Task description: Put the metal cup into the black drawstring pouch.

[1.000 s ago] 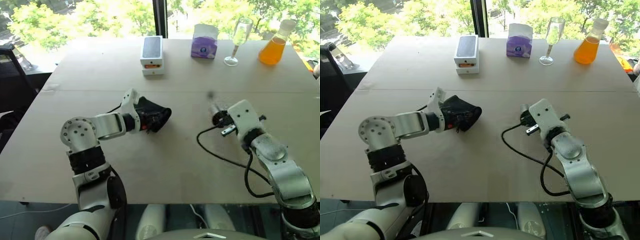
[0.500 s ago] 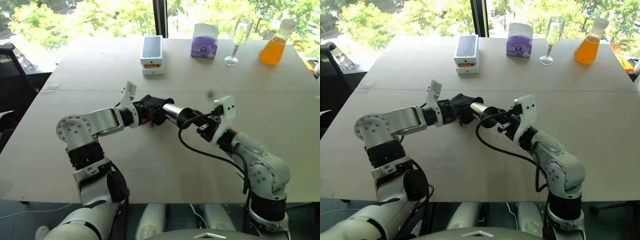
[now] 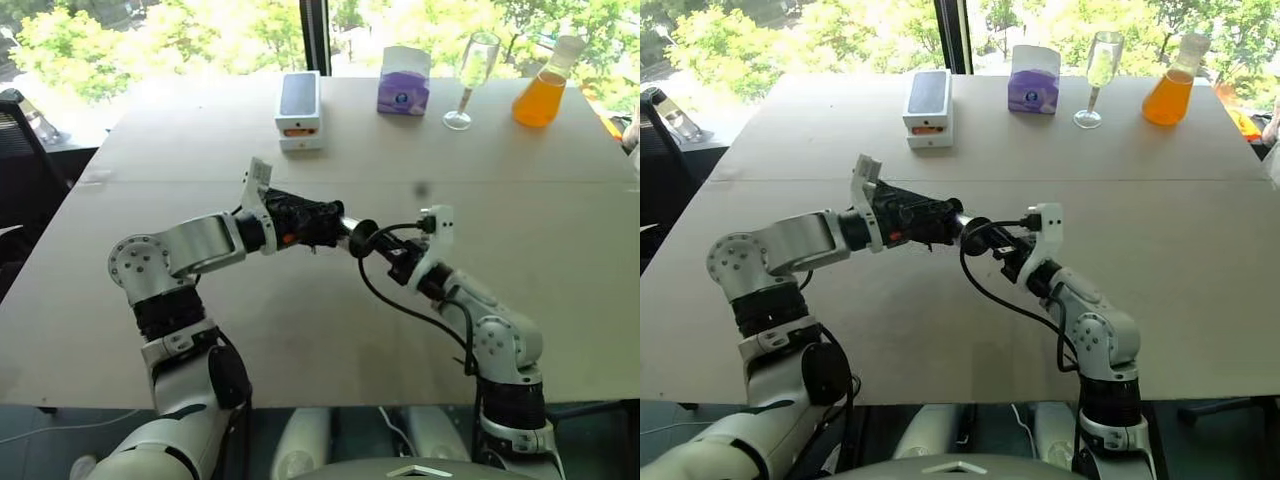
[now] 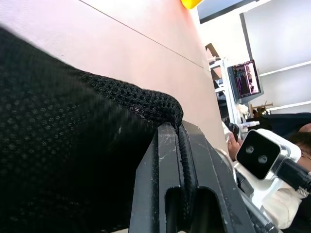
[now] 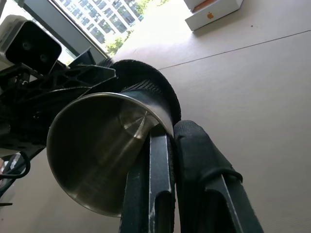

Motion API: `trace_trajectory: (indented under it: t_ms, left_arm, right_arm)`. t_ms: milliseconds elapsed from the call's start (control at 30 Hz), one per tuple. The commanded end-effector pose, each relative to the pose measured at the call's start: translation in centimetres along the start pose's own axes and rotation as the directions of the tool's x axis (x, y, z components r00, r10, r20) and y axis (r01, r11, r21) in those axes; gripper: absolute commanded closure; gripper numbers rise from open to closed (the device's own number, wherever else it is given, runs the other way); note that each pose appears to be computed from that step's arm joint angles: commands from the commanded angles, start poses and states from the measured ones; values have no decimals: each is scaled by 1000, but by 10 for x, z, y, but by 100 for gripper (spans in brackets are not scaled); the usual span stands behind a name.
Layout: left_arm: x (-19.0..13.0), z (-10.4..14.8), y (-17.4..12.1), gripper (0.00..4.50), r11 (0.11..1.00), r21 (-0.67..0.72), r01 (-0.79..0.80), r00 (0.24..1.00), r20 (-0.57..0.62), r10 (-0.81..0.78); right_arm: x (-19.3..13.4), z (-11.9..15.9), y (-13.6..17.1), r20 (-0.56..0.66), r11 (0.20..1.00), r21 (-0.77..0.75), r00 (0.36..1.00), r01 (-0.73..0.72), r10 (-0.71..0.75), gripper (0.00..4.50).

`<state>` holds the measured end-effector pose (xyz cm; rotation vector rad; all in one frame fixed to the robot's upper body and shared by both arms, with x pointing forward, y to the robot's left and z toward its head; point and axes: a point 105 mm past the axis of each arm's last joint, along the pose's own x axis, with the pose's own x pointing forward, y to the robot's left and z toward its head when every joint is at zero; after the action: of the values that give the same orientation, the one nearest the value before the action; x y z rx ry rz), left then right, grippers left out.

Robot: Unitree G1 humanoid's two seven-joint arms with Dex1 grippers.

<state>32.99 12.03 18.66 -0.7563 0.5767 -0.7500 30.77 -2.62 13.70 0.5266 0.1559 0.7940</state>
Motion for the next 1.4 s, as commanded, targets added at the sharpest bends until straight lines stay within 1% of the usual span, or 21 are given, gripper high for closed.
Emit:
trace_trajectory:
  t_ms: [33,133,267,300,400,467,633,767,800,867,933,1033,1100,1133,1167,1200,1233,1300,1333,1367,1400]
  left_arm:
    - [-3,0,-9,450,999,-11,34,999,23,-33]
    - [-3,-3,-10,450,999,-20,28,1000,12,-28]
    - [-4,-9,-15,450,998,-48,37,999,-6,-37]
    - [-5,-10,-18,450,997,-58,58,998,6,-58]
    - [-4,-8,-30,450,990,-60,131,991,48,-128]
    - [-3,-11,-38,450,987,-32,156,987,36,-155]
    - [-1,-15,-52,450,982,53,183,983,-16,-183]
    - [0,-21,-51,450,982,55,180,983,-37,-178]
    - [1,-25,-48,450,985,51,167,985,-47,-165]
    - [2,-30,-43,450,988,37,150,988,-51,-148]
    - [2,-32,-39,450,991,13,135,990,-40,-134]
    - [3,-32,-37,450,992,1,129,991,-31,-129]
    - [5,-31,-37,450,992,-4,127,992,-26,-127]
    - [6,-29,-39,450,992,-2,128,992,-22,-128]
    - [7,-28,-40,450,992,-1,128,992,-19,-128]
    - [7,-25,-43,450,990,17,137,991,0,-137]
    - [7,-26,-42,450,991,33,126,992,-8,-126]
    - [5,-30,-41,450,992,38,120,993,-18,-120]
    - [4,-32,-40,450,992,23,123,992,-16,-122]
    - [3,-33,-39,450,992,8,125,992,-10,-125]
    - [3,-34,-38,450,992,-1,125,992,-5,-125]
  right_arm:
    - [-1,6,14,23,994,-13,994,-109,109,441]
    - [-1,11,19,38,986,-18,985,-165,166,441]
    - [9,31,6,149,992,20,982,-123,119,441]
    - [12,34,1,165,994,21,981,-106,101,441]
    - [21,26,-2,132,995,-16,986,-98,99,441]
    - [30,19,-2,102,996,-5,991,-91,91,441]
    - [43,2,0,13,991,-106,997,-81,82,441]
    - [51,5,2,9,988,-143,998,-52,54,441]
    - [54,13,4,37,980,-196,998,-33,41,441]
    - [58,25,8,83,945,-328,996,-2,31,441]
    - [63,40,21,141,847,-532,988,17,69,441]
    - [67,45,36,164,750,-661,978,14,127,441]
    - [70,37,42,125,692,-721,979,-22,162,441]
    - [72,30,40,111,775,-630,982,-50,153,441]
    - [74,26,40,102,831,-551,983,-71,152,441]
    - [75,20,36,83,903,-421,987,-89,136,441]
    - [76,18,32,84,932,-351,989,-86,123,441]
    - [76,23,19,122,961,-277,991,-14,49,441]
    - [76,27,14,142,963,-269,990,22,17,441]
    - [76,29,11,151,961,-272,989,43,-2,441]
    - [76,30,10,157,948,-314,988,57,-8,441]
